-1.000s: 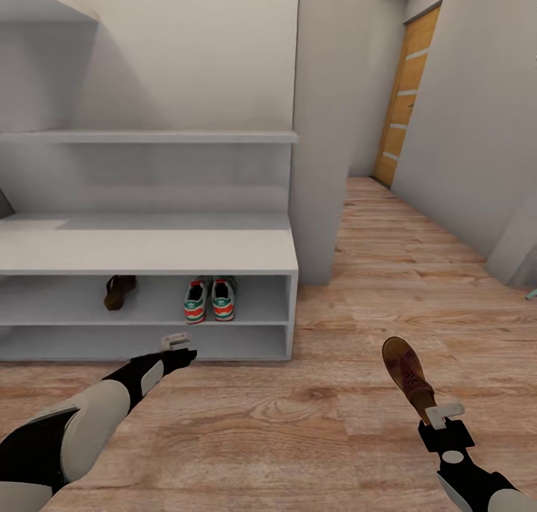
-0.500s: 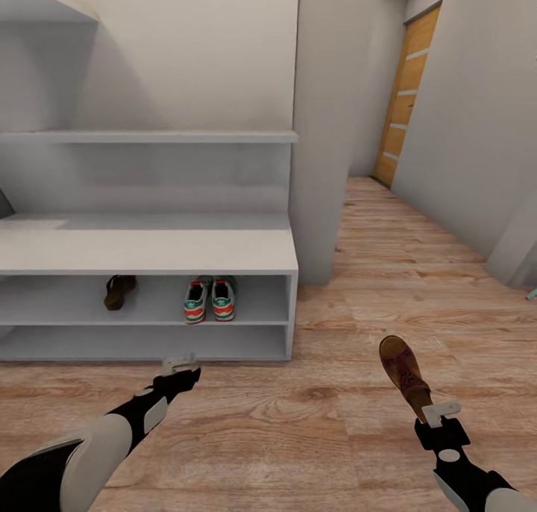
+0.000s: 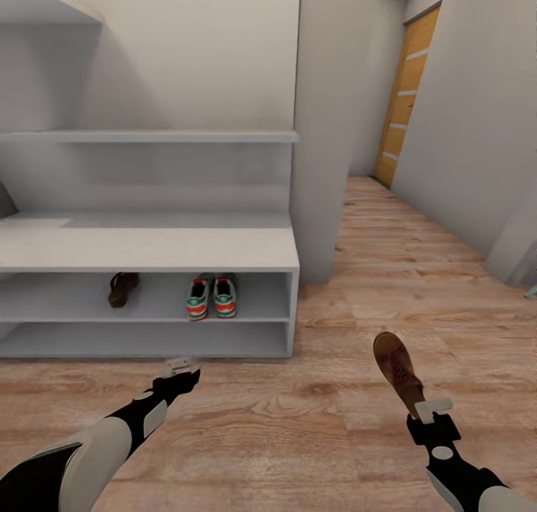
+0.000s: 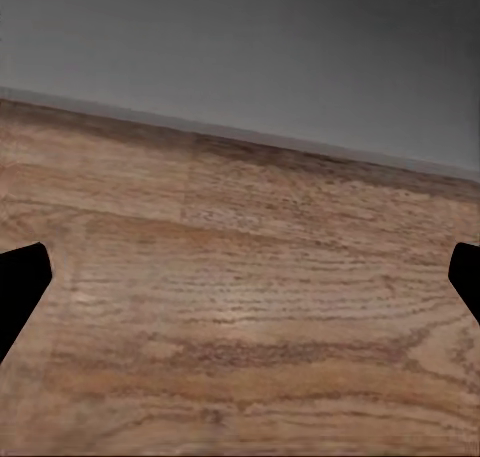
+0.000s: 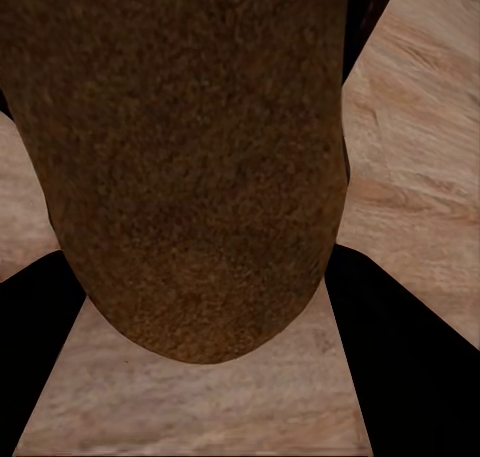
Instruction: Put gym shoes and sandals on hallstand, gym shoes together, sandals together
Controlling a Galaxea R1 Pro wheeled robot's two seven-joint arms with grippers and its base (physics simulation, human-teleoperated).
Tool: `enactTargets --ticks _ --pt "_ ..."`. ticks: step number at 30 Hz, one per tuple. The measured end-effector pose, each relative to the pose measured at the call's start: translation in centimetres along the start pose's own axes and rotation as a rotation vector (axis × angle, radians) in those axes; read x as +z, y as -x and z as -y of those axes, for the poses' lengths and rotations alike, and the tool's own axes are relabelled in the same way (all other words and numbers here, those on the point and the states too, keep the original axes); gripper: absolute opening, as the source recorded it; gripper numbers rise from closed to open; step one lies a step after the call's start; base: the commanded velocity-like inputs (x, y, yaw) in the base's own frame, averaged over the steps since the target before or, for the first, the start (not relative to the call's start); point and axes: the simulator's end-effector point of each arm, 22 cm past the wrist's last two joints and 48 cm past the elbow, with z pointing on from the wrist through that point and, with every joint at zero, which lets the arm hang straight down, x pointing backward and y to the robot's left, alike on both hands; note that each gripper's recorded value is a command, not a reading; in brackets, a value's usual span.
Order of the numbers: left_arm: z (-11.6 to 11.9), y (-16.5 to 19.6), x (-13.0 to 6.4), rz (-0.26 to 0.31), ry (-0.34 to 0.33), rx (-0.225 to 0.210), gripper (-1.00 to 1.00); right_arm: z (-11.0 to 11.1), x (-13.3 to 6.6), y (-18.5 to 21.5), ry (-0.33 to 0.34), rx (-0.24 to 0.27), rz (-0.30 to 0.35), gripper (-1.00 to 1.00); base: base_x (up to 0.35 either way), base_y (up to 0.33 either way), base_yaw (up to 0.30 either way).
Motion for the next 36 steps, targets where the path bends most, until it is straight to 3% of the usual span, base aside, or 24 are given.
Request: enactTargets --ticks 13,36 --pt "-0.2 0.1 0.0 0.001 0.002 0.000 1.00 -0.2 0.0 0.1 0.003 0.002 0.001 -1.00 -0.270 0.202 0.000" --pt "-1.2 0.3 -0.1 0.003 0.017 0.000 1.00 -1.2 -0.2 0.3 0.016 0.008 0.002 -1.00 -0.142 0.303 0.000"
